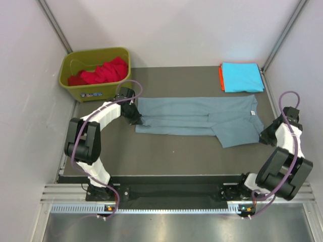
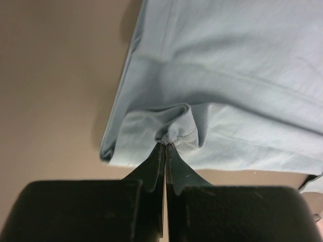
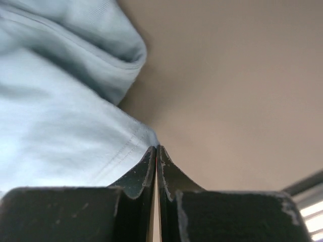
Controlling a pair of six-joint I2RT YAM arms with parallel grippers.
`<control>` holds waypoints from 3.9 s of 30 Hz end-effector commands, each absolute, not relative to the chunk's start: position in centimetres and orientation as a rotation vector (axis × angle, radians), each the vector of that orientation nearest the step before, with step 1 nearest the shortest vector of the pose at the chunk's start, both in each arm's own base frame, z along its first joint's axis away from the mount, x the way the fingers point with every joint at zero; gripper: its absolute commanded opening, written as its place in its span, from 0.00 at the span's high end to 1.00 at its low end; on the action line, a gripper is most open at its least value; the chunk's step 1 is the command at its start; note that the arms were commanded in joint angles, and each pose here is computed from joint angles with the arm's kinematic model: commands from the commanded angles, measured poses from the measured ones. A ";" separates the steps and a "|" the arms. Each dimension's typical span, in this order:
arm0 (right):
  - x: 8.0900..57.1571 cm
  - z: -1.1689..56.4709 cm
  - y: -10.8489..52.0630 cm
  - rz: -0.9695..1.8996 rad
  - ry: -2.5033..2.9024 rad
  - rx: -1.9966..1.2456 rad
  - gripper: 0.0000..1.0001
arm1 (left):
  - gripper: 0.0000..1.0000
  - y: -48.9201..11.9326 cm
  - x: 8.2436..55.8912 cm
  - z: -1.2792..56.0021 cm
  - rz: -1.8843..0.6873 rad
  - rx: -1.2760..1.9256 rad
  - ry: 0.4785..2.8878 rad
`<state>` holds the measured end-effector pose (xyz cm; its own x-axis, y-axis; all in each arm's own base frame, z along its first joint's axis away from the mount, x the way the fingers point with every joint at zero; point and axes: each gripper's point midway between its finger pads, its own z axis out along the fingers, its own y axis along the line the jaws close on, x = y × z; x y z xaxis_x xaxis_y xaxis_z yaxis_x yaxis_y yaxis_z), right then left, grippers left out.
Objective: Fold and stack the t-shirts
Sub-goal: Fold the tshirt
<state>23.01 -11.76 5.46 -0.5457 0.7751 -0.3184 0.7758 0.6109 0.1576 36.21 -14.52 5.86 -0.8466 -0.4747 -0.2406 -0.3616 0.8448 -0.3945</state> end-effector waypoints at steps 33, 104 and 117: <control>18.0 18.6 -9.7 -0.230 2.162 1.131 1.00 | 1.00 -11.3 24.0 11.1 -0.584 -0.597 2.485; 29.8 19.0 -12.9 -0.170 2.257 1.112 1.00 | 1.00 -12.3 36.5 9.6 -0.522 -0.694 2.530; 19.1 20.9 -11.8 -0.333 2.037 1.194 1.00 | 1.00 -11.1 30.4 10.9 -0.564 -0.675 2.459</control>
<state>21.25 -11.01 20.93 -0.3211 0.6577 -0.6815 0.7897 0.5831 0.1908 30.78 -11.44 9.06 -0.7752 -0.5413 -0.3256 -0.3678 0.8058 -0.4640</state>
